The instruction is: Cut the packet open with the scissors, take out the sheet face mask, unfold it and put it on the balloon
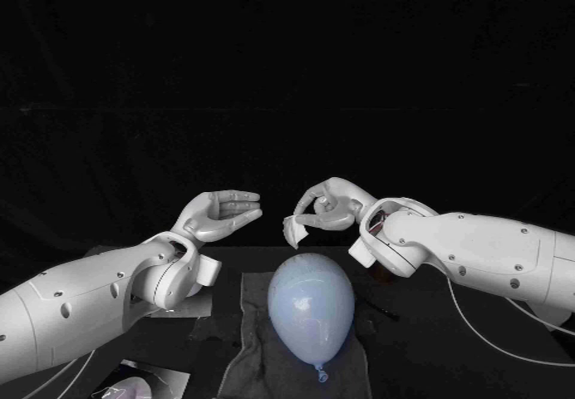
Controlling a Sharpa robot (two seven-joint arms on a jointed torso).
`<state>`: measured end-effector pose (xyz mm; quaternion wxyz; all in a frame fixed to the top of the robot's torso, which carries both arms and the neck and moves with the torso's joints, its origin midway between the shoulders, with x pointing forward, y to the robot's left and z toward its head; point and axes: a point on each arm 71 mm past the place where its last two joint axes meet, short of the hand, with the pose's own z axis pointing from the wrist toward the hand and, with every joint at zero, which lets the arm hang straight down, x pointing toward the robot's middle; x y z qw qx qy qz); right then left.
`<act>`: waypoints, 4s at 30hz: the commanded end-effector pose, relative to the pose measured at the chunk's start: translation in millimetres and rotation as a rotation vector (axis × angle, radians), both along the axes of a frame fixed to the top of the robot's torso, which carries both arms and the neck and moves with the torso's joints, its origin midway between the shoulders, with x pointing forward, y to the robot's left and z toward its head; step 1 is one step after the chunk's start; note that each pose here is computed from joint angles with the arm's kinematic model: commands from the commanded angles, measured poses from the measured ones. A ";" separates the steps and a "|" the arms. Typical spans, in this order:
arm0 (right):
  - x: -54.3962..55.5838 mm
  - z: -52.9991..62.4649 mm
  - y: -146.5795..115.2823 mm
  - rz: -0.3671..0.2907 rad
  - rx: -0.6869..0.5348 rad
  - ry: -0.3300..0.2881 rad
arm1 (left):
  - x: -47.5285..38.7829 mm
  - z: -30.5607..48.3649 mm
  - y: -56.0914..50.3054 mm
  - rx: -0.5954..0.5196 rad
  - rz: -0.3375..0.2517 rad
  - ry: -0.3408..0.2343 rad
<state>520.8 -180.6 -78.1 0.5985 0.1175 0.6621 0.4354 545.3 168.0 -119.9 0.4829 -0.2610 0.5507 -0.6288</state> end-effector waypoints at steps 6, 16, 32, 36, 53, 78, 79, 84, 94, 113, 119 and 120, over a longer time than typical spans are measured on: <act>2.4 9.2 15.2 0.077 -0.056 -0.057 | -0.9 -2.2 -16.5 0.006 -0.141 0.018; 7.2 18.2 24.6 0.097 -0.109 -0.126 | 1.0 -2.7 -25.1 -0.003 -0.201 0.039; 2.7 23.1 35.7 0.124 -0.145 -0.167 | 6.2 -5.8 -33.0 -0.029 -0.249 0.102; 1.3 27.3 36.8 0.122 -0.159 -0.187 | 7.8 -6.6 -33.4 -0.023 -0.240 0.111; -5.4 50.3 52.0 0.154 -0.524 -0.565 | 6.7 -10.0 -34.2 0.032 -0.260 0.134; 5.9 49.7 59.1 0.101 -0.709 -0.653 | 4.7 -10.5 -33.3 -0.003 -0.280 0.173; 6.0 50.1 58.6 0.095 -0.703 -0.655 | 4.8 -10.7 -32.9 -0.004 -0.279 0.177; 5.1 52.4 57.2 0.075 -0.651 -0.655 | 5.4 -11.7 -31.2 -0.012 -0.274 0.199; 3.3 54.8 56.5 0.072 -0.587 -0.660 | 6.6 -13.2 -30.0 -0.029 -0.264 0.235; 7.7 51.8 54.6 0.053 -0.553 -0.618 | 6.4 -14.4 -31.0 -0.090 -0.282 0.297; 8.4 50.7 54.5 0.050 -0.553 -0.613 | 5.9 -14.2 -31.8 -0.107 -0.294 0.308; 8.5 50.6 54.6 0.050 -0.553 -0.612 | 5.8 -14.2 -32.1 -0.110 -0.296 0.309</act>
